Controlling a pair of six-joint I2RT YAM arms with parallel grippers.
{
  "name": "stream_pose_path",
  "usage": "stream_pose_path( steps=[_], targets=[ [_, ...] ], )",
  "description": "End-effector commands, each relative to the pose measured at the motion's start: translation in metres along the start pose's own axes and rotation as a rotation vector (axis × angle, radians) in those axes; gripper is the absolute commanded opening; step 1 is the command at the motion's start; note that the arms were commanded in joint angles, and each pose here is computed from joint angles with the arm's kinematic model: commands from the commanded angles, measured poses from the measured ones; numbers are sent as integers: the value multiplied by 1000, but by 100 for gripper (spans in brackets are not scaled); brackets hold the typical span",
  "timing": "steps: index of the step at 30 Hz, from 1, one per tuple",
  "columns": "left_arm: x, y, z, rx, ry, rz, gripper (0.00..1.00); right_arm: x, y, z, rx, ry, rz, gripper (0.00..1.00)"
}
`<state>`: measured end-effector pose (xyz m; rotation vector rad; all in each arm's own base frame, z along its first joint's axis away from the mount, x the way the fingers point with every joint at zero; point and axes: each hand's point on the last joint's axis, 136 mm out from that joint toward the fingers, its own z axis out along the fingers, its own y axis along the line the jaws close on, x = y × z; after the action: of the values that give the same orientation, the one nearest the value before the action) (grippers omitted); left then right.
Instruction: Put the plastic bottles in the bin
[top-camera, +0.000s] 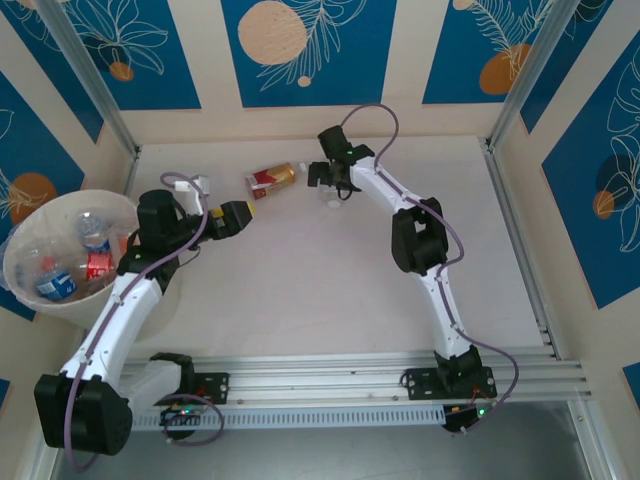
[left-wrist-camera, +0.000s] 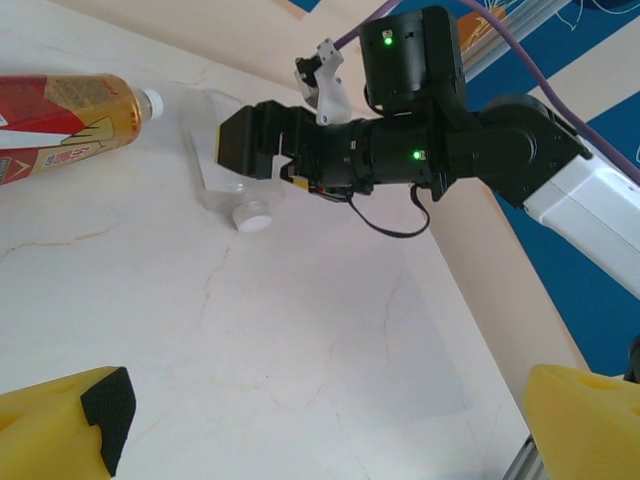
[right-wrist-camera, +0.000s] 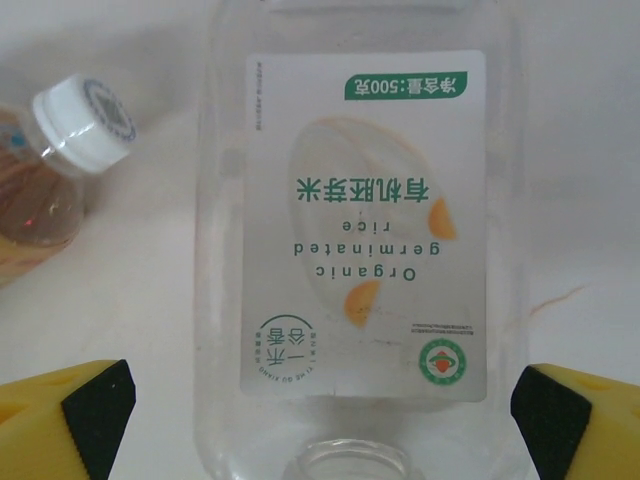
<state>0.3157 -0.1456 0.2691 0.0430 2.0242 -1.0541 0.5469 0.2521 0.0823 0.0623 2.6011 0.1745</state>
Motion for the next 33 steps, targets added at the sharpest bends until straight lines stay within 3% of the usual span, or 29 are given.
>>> stream_pose_path(
  steps=[1, 9, 18, 26, 33],
  targets=[
    [-7, -5, 0, -8, -7, 38, 100, 36, -28, 23, 142, 135, -21, 100],
    [-5, -1, 6, -15, 12, 24, 100, 39, -25, 26, 132, 134, -14, 100],
    [-1, 1, 7, -28, 23, 18, 100, 21, -17, 13, 96, 23, -46, 85],
    [0, -19, 16, 26, 41, 46, 100, 3, 2, -55, -31, -240, -140, 68],
    [4, -42, 43, 103, 56, 19, 100, 30, 17, -118, -252, -347, -201, 61]
  ],
)
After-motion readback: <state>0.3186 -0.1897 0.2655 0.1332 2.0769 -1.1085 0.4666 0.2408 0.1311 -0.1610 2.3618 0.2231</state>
